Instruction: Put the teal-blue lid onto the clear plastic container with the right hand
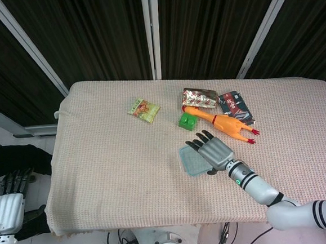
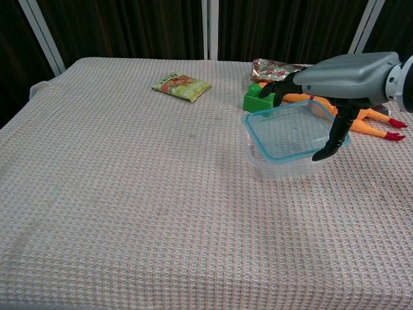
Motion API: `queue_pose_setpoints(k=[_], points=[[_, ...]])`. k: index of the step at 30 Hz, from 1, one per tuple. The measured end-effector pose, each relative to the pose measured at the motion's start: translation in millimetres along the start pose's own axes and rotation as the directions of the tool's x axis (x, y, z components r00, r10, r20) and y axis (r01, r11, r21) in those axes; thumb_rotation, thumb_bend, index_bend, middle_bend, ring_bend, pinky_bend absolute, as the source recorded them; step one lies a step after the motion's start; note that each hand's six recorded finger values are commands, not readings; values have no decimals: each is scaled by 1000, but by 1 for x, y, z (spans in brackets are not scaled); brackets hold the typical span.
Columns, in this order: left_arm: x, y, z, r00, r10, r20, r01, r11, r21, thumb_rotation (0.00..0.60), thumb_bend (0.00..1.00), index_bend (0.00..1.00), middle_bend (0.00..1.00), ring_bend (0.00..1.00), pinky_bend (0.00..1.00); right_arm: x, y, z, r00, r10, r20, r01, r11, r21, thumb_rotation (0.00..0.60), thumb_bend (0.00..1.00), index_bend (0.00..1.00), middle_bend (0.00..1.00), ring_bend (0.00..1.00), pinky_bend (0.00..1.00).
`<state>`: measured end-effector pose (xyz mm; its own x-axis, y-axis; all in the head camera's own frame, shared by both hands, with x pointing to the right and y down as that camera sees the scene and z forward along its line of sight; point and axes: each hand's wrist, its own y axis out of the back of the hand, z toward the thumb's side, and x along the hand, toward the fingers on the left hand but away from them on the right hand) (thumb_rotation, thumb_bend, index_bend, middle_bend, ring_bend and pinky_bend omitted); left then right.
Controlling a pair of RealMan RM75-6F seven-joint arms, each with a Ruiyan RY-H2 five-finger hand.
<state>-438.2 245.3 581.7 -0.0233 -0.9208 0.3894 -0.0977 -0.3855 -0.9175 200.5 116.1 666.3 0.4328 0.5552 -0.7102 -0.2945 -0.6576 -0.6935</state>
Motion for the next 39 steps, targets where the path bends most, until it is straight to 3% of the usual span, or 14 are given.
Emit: queue_pose_setpoints(k=[11, 39], points=[[4, -6, -7, 1000, -4, 5, 5, 1000, -23, 600, 69, 67, 81, 8, 0, -15, -14, 12, 996, -15, 87, 22, 997, -79, 600, 110, 26, 262, 0, 0], [6, -8, -8, 1000, -19, 1, 19, 1000, -20, 600, 69, 64, 80, 8, 0, -21, -22, -3, 994, -1, 109, 14, 993, -117, 600, 111, 26, 259, 0, 0]])
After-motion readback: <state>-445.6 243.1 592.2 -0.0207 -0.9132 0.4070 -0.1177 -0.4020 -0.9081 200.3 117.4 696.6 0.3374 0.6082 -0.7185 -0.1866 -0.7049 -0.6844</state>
